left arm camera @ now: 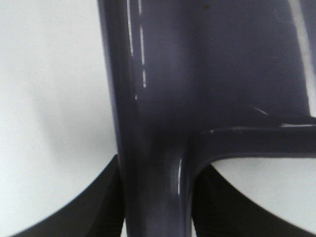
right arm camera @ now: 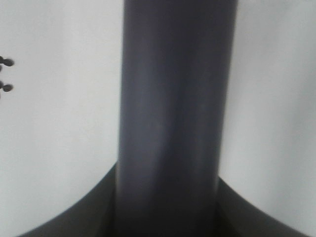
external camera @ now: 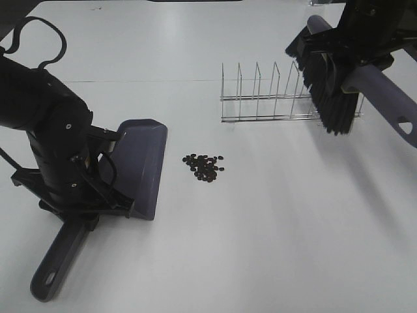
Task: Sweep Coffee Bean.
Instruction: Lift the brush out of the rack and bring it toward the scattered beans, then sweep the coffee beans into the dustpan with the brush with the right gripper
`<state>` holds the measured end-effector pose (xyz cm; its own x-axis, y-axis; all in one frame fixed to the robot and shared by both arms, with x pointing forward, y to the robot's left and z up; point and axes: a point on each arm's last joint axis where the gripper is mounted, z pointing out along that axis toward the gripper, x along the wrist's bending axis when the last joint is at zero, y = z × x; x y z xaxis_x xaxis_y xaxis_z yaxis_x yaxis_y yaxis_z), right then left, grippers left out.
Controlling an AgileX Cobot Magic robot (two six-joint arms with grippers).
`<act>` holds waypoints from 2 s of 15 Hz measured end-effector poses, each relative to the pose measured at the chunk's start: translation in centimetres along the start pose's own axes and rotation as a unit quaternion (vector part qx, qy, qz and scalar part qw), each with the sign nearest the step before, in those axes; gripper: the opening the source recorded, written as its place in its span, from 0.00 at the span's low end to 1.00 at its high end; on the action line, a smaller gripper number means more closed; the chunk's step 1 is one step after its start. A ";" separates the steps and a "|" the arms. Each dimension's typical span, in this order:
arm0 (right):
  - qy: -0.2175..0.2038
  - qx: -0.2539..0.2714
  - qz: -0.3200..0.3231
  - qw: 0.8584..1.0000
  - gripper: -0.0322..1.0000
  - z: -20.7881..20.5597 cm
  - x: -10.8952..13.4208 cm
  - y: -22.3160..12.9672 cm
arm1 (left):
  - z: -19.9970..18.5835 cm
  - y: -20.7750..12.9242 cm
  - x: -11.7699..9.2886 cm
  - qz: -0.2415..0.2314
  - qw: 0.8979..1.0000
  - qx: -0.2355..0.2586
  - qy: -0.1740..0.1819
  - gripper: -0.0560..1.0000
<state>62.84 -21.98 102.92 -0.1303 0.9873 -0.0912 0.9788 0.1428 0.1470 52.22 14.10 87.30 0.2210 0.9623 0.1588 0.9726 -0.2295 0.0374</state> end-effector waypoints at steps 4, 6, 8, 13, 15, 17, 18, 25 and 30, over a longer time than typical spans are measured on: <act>-0.043 -0.013 -0.083 0.996 0.32 -0.3 6.4 -0.8 | 0.0 0.1 0.2 0.018 1.000 -0.008 0.012 0.38; -0.061 -0.002 -0.111 0.992 0.32 1.3 8.6 -0.9 | 0.0 0.2 0.3 0.024 1.000 -0.010 0.015 0.38; -0.088 0.035 -0.144 0.985 0.32 5.2 11.0 -1.2 | 0.0 0.2 0.3 0.033 0.999 -0.011 0.016 0.38; -0.109 0.090 -0.131 0.981 0.32 10.6 11.7 -1.4 | 0.0 0.2 0.3 0.043 0.999 -0.012 0.015 0.38; -0.084 0.106 -0.113 0.984 0.32 11.5 12.4 -1.7 | 0.0 0.3 0.2 0.047 0.999 -0.016 0.014 0.38; -0.045 0.132 -0.088 0.986 0.32 12.3 13.3 -2.2 | 0.0 0.4 0.2 0.051 0.998 -0.023 0.012 0.38; -0.035 0.139 -0.081 0.986 0.32 12.5 13.5 -2.4 | 0.0 0.4 0.2 0.051 0.998 -0.023 0.011 0.38; 0.084 0.129 -0.012 0.988 0.32 12.7 15.9 -2.2 | 0.0 0.6 0.1 0.055 0.998 -0.029 0.008 0.38; 0.125 0.145 0.003 0.982 0.32 13.4 18.2 -0.8 | 0.0 0.6 0.1 0.059 0.998 -0.030 0.008 0.38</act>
<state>61.80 -5.02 87.96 -0.1246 0.9795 0.1582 0.9786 0.1477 -0.1433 52.78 14.07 87.33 0.3317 0.9258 0.1812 0.9339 -0.3495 0.0758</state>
